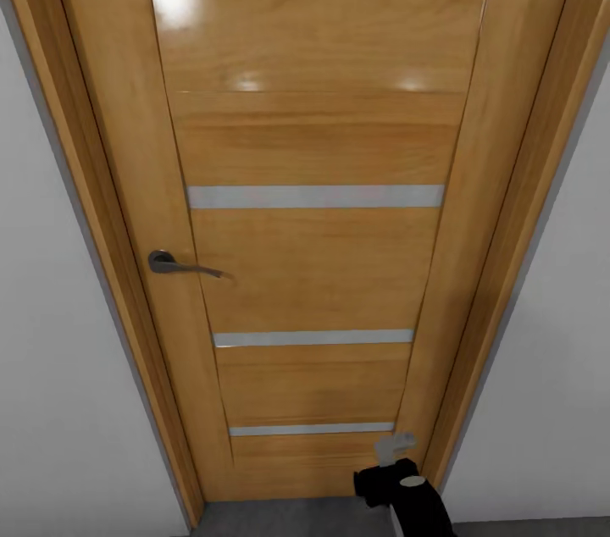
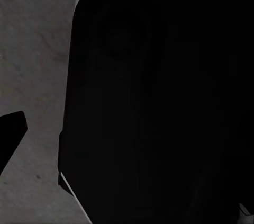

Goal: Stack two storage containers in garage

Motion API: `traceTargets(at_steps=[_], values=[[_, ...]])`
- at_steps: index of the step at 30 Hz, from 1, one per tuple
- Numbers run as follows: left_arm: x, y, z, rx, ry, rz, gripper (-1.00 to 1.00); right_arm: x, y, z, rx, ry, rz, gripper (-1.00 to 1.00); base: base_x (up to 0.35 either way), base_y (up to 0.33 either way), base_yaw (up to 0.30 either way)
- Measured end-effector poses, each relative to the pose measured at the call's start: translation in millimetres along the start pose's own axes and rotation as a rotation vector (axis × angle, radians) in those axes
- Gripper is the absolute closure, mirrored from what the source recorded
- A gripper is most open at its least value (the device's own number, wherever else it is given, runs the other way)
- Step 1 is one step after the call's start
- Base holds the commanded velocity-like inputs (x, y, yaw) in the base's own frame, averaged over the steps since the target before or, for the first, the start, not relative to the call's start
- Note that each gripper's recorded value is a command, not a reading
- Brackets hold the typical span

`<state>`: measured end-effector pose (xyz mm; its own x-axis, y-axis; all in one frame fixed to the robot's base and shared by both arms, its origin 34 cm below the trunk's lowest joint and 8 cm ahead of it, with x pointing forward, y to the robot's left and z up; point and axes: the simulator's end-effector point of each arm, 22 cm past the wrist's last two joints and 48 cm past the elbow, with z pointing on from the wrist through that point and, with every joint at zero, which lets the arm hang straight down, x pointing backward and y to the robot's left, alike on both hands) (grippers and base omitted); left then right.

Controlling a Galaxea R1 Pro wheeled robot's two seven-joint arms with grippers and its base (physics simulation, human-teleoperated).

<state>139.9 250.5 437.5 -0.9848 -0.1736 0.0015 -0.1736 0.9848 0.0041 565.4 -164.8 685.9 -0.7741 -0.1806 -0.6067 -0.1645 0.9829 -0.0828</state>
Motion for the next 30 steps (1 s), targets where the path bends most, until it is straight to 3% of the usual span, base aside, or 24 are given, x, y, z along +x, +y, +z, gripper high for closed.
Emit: traceTargets(at_steps=[4,8,13,16,18,22,26,30], values=[[0,0,0.0,0.000,0.000,0.000,-1.00,-46,24,-21.1,-0.030,-0.087,-0.037,-1.00,0.000,0.000,0.000],[0,0,0.0,0.000,0.000,-0.001,-1.00,-95,65,-46.8,-0.075,-0.206,-0.124,-1.00,0.000,0.000,0.000],[0,0,0.0,0.000,0.000,-0.001,-1.00,-150,69,-69.4,-0.080,-0.321,-0.145,-1.00,0.000,0.000,0.000],[0,0,0.0,0.000,0.000,-0.001,-1.00,-210,75,-93.1,-0.085,-0.437,-0.177,-1.00,0.000,0.000,0.000],[0,0,0.0,0.000,0.000,-0.001,-1.00,-225,79,-100.1,-0.089,-0.468,-0.190,-1.00,0.000,0.000,0.000],[0,0,0.0,0.000,0.000,-0.001,-1.00,-270,107,-128.9,-0.121,-0.597,-0.262,-1.00,0.000,0.000,0.000],[0,0,0.0,0.000,0.000,-0.001,-1.00,-287,133,-147.0,-0.157,-0.684,-0.317,-1.00,0.000,0.000,0.000],[0,-1,0.0,0.001,0.000,-0.001,-1.00,-317,159,-172.9,-0.190,-0.823,-0.380,-1.00,0.000,0.000,0.000]])
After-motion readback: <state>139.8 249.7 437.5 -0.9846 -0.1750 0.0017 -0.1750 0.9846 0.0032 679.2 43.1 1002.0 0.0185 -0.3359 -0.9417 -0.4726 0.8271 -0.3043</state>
